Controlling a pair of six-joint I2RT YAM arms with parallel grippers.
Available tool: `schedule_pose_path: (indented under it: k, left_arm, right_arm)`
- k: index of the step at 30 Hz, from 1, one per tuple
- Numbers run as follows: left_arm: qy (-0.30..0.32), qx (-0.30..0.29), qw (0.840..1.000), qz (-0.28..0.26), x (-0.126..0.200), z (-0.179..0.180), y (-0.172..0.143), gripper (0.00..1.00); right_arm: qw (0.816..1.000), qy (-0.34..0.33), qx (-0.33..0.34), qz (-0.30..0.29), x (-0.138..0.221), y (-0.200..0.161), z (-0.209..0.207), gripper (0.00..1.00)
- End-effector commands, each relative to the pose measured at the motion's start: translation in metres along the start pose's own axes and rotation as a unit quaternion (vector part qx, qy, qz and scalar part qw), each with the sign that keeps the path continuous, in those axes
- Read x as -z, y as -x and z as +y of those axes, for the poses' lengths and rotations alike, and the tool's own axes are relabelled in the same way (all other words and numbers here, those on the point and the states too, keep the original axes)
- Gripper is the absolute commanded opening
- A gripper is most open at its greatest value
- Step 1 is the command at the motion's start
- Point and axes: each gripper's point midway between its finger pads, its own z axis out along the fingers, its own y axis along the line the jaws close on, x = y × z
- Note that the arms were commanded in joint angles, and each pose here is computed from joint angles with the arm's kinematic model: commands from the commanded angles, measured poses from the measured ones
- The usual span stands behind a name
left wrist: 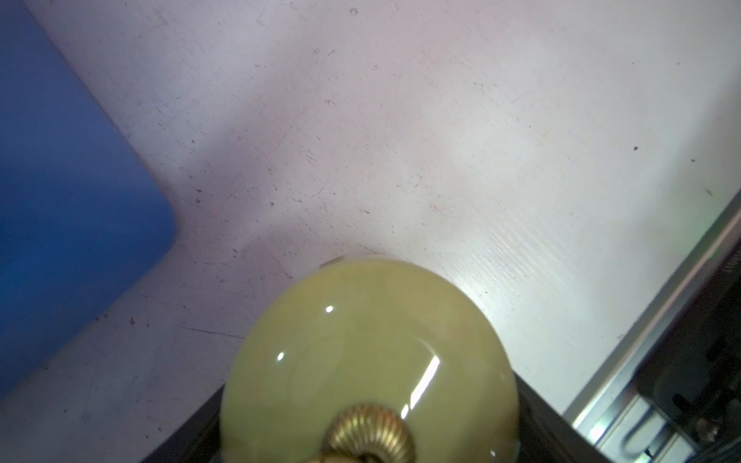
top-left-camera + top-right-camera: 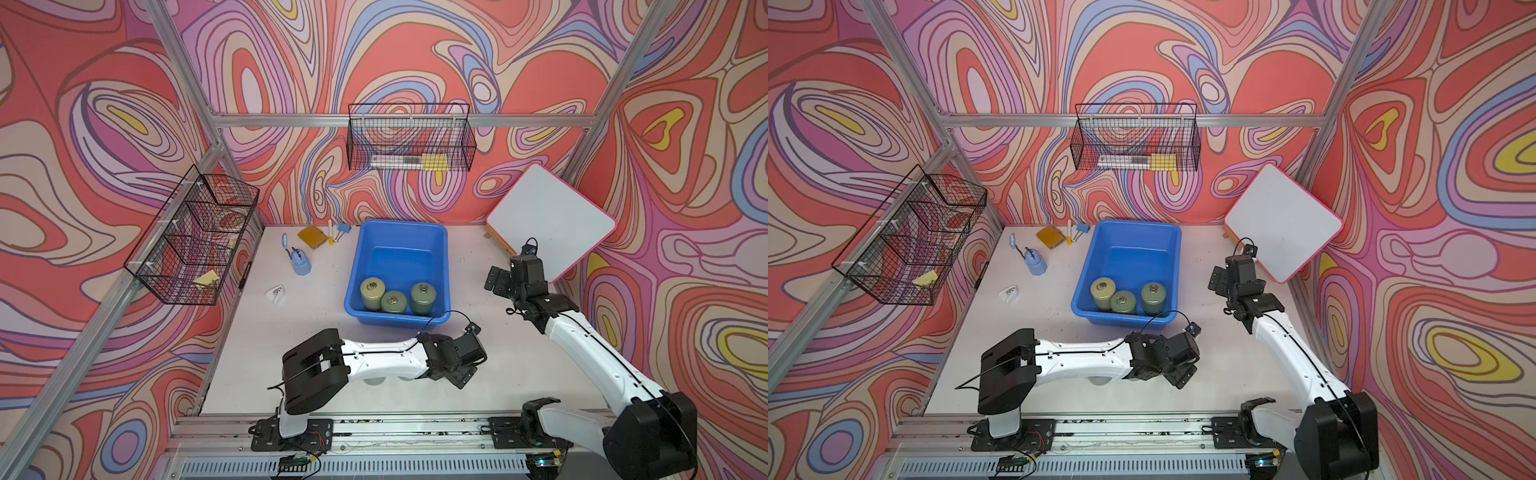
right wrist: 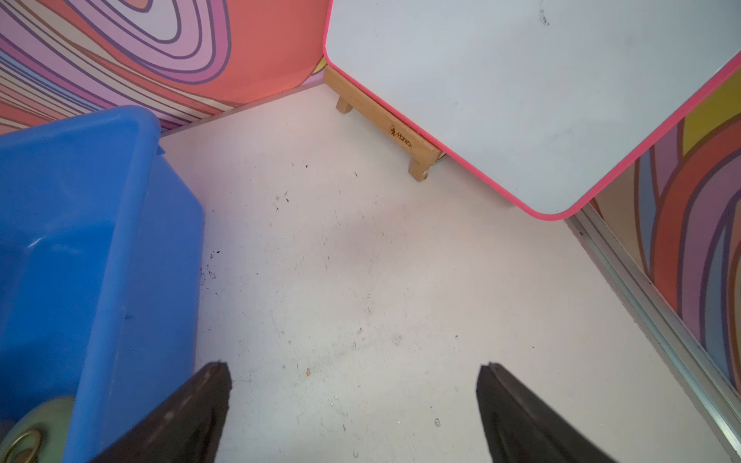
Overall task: Take the tea canister out of the basket
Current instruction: Place the tea canister at the center of the board.
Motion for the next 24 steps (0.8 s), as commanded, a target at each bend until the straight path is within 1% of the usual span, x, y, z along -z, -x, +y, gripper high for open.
schedule_pose_path:
  k: [1, 7, 11, 12, 19, 24]
  left_arm:
    - [0.004, -0.008, 1.0, -0.015, -0.002, -0.005, 0.012, 0.49]
    - [0.007, -0.004, 1.0, -0.003, 0.003, -0.005, 0.012, 0.81]
    - [0.014, 0.001, 1.0, -0.005, 0.01, -0.002, 0.016, 0.97]
    - [0.013, 0.001, 1.0, -0.004, 0.012, -0.002, 0.017, 0.99]
    - [0.004, -0.001, 1.0, 0.0, 0.025, -0.007, 0.026, 0.99]
    - [-0.006, 0.005, 1.0, -0.022, 0.05, -0.007, 0.042, 0.99]
  right_arm:
    - [1.0, 0.001, -0.008, -0.004, 0.005, 0.0, -0.004, 0.98]
    - [1.0, 0.005, -0.009, -0.002, 0.005, 0.0, -0.003, 0.98]
    - [1.0, 0.007, -0.009, -0.006, 0.009, 0.003, -0.003, 0.98]
    - [1.0, 0.008, -0.009, -0.006, 0.01, 0.003, -0.003, 0.98]
    - [1.0, 0.01, -0.008, -0.008, 0.015, 0.005, -0.004, 0.98]
    - [1.0, 0.016, -0.005, -0.011, 0.022, 0.009, -0.002, 0.98]
